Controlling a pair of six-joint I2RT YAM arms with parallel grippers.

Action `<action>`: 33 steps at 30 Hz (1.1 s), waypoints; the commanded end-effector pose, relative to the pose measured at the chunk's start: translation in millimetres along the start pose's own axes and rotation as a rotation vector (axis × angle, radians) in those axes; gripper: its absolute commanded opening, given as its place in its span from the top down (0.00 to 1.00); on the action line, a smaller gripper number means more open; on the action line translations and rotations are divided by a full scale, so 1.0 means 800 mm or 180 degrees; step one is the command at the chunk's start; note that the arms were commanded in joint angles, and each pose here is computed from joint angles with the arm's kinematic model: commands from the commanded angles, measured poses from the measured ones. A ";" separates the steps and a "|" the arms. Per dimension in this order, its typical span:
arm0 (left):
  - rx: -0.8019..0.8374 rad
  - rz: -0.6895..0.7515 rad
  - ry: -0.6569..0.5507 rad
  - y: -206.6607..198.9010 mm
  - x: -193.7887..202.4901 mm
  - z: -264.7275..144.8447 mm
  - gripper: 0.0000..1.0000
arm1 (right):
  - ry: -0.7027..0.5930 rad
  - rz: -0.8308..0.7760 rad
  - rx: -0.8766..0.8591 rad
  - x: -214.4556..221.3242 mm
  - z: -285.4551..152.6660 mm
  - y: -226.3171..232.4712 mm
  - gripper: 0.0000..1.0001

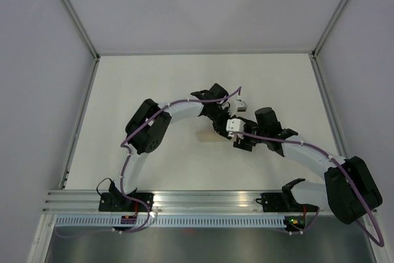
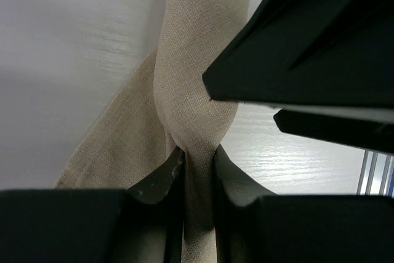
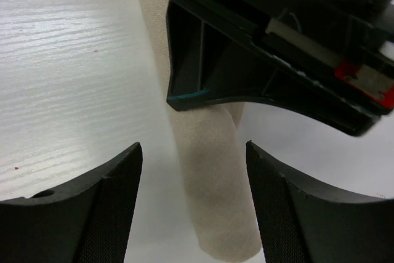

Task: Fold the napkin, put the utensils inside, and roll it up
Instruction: Roll the napkin at the center of the board.

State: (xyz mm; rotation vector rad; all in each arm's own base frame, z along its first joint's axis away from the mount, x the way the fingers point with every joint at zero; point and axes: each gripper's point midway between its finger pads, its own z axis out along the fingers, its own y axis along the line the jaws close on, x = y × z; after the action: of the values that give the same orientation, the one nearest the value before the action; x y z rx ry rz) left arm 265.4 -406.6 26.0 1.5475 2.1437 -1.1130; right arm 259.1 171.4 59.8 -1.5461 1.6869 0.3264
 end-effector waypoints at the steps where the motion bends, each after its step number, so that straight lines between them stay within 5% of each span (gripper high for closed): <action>1: 0.0093 -0.0422 0.0406 -0.005 0.052 0.016 0.76 | 0.0043 -0.0220 0.0004 0.000 0.013 0.003 0.27; 15: 0.0138 -0.0378 0.0363 -0.010 0.042 0.011 0.63 | 0.0242 -0.0329 0.0146 0.019 0.031 -0.004 0.35; 26: -0.0013 -0.0297 0.0197 -0.007 0.011 -0.011 0.47 | 0.0396 -0.0331 0.0044 0.037 0.033 0.007 0.74; 33: -0.0426 -0.0167 -0.0168 0.017 -0.028 -0.050 0.42 | 0.0512 -0.0238 -0.0190 0.042 0.027 0.022 0.79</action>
State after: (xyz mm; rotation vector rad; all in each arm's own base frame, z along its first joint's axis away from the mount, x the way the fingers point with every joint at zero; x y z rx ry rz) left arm 265.8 -399.2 31.8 1.5166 2.2100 -1.1006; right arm 265.2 171.8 25.4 -1.6688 1.6838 0.1891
